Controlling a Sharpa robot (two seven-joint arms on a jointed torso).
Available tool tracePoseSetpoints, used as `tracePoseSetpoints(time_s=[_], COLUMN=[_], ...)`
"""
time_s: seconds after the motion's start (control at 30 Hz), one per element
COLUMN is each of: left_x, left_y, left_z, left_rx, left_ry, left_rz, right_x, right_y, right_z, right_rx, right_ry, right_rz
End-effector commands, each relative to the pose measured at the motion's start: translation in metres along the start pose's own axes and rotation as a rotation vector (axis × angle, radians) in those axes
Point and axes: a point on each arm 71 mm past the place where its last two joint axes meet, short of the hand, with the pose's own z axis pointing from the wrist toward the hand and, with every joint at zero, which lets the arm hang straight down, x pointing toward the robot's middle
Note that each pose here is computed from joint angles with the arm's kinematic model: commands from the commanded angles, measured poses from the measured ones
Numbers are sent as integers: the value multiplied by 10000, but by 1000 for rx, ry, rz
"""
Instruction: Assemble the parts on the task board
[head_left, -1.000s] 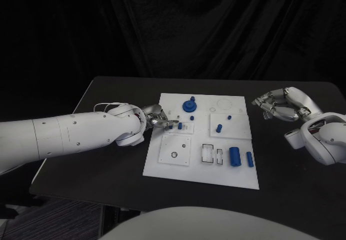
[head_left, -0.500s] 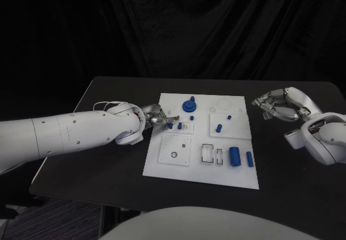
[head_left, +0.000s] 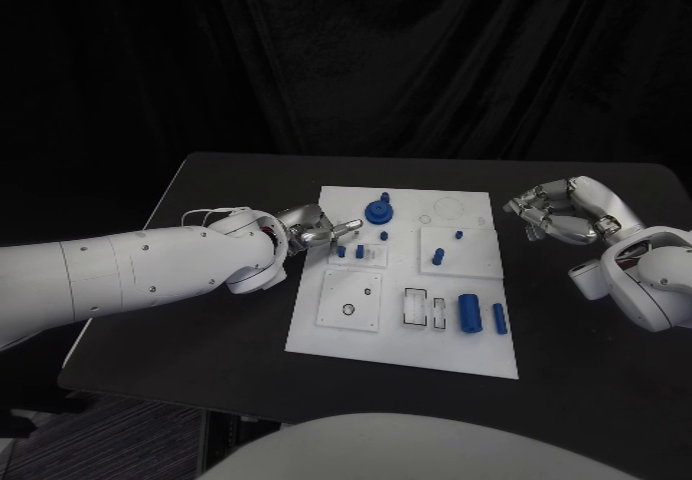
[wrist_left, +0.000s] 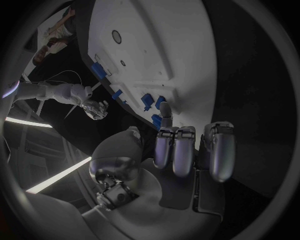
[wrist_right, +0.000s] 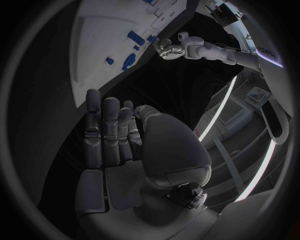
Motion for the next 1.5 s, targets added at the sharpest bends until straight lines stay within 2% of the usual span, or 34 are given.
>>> tracePoseSetpoints(time_s=[0.03,0.4,0.5,0.57,0.67,0.73,0.8,0.87,0.97,1.03,1.1,1.2,1.23,1.33,1.43,1.5], left_x=[-23,10,-7,-40,-113,-173,-229,-275,-361,-442,-538,-606,-613,-602,-558,-533], left_y=[-39,46,63,55,11,-44,-116,-189,-292,-369,-458,-533,-552,-576,-625,-658], left_z=[8,24,25,22,9,-15,-52,-97,-145,-155,-149,-95,-55,10,113,167], left_rx=[60,-11,-22,-1,64,140,235,343,479,554,620,656,655,645,633,631], left_ry=[-25,50,33,-9,-112,-203,-294,-355,-405,-415,-400,-300,-245,-167,-84,-57], left_rz=[-4,15,18,44,89,117,141,169,212,244,278,308,316,343,430,480], right_x=[8,15,16,14,7,-2,-11,-17,-20,-24,-30,-34,-36,-36,-36,-37], right_y=[-17,-18,-18,-19,-21,-22,-21,-18,-13,-13,-14,-15,-15,-10,3,6], right_z=[-4,1,0,-2,-7,-13,-20,-25,-28,-31,-38,-39,-39,-37,-43,-51], right_rx=[17,18,18,18,16,13,7,2,-3,-5,-5,-5,-7,-11,-19,-21], right_ry=[6,10,10,9,5,1,-4,-9,-14,-17,-19,-21,-23,-26,-30,-29], right_rz=[1,1,1,1,0,-1,-3,-4,-6,-6,-7,-8,-9,-10,-10,-9])
